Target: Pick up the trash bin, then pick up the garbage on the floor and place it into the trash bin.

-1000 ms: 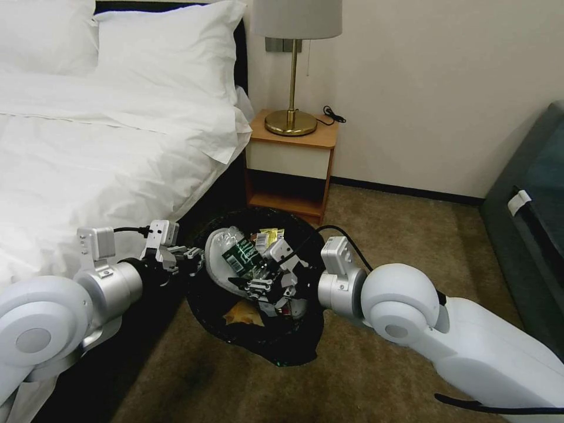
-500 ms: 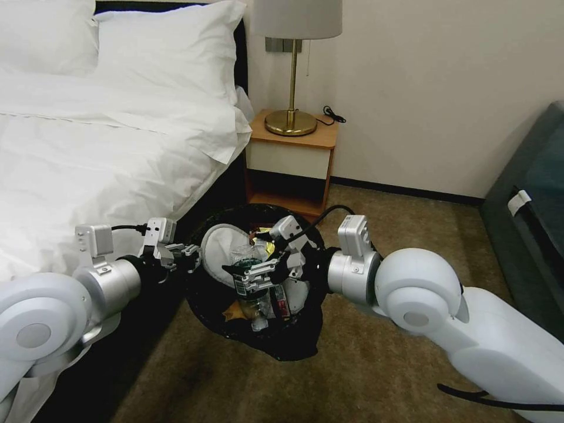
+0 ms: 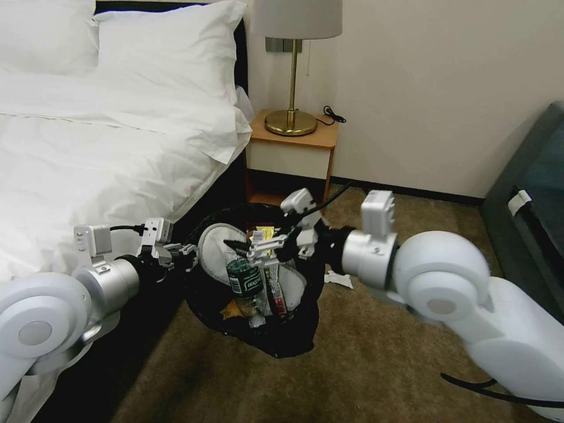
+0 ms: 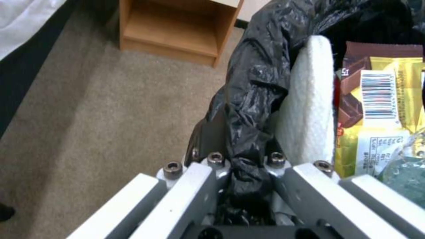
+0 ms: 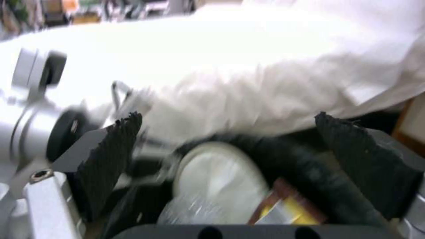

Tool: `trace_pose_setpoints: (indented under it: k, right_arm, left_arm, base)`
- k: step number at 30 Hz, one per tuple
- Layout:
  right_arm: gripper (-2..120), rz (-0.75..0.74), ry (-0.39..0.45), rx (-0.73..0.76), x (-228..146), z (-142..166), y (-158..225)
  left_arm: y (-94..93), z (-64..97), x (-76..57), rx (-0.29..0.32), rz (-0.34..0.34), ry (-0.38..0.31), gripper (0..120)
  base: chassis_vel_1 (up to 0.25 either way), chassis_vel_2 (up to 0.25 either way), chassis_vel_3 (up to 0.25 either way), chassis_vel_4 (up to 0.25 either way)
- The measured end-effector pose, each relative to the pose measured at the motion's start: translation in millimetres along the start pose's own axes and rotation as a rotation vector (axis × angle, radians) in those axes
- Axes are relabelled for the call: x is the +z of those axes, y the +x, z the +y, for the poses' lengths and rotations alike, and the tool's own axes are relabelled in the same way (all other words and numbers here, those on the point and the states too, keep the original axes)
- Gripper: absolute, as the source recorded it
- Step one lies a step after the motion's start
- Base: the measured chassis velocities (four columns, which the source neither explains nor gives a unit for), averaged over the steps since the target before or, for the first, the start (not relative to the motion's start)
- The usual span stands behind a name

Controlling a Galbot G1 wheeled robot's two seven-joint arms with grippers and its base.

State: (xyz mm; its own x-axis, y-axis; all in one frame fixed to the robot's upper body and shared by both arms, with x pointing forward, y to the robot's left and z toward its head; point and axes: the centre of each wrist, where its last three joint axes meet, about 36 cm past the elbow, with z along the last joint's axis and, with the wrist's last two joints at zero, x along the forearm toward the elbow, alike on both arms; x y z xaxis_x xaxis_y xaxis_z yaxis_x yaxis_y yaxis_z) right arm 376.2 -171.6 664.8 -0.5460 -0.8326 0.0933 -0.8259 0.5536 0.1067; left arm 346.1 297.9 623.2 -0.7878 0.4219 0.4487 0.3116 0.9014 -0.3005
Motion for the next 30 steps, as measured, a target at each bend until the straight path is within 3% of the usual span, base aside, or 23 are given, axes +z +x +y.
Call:
trace_pose_setpoints:
  k: [16, 18, 21, 23, 30]
  right_arm:
    - [100, -0.210, -0.075, 0.331, -3.0, -49.8, 27.0]
    - [100, -0.221, -0.092, 0.430, 9.9, -58.6, 35.6]
    - [100, -0.220, -0.090, 0.464, 15.6, -61.6, 38.8]
    - [100, -0.206, -0.072, 0.577, 39.1, -70.2, 51.9]
    - [100, -0.182, -0.039, 0.669, 65.6, -76.2, 71.2]
  left_arm:
    - [6.8, 6.7, -10.4, -0.043, -0.074, 0.007, 1]
    - [7.0, 7.0, -10.4, -0.061, -0.086, -0.006, 1]
    - [7.0, 7.1, -10.4, -0.071, -0.092, -0.015, 1]
    - [6.0, 9.8, -10.3, -0.107, -0.121, -0.076, 1]
    - [7.3, 12.6, -11.1, -0.129, -0.141, -0.121, 1]
  base:
    - [0.000, 0.000, 0.000, 0.000]
    - [0.000, 0.000, 0.000, 0.000]
    - [0.000, 0.000, 0.000, 0.000]
    - [0.000, 0.000, 0.000, 0.000]
    - [0.000, 0.000, 0.000, 0.000]
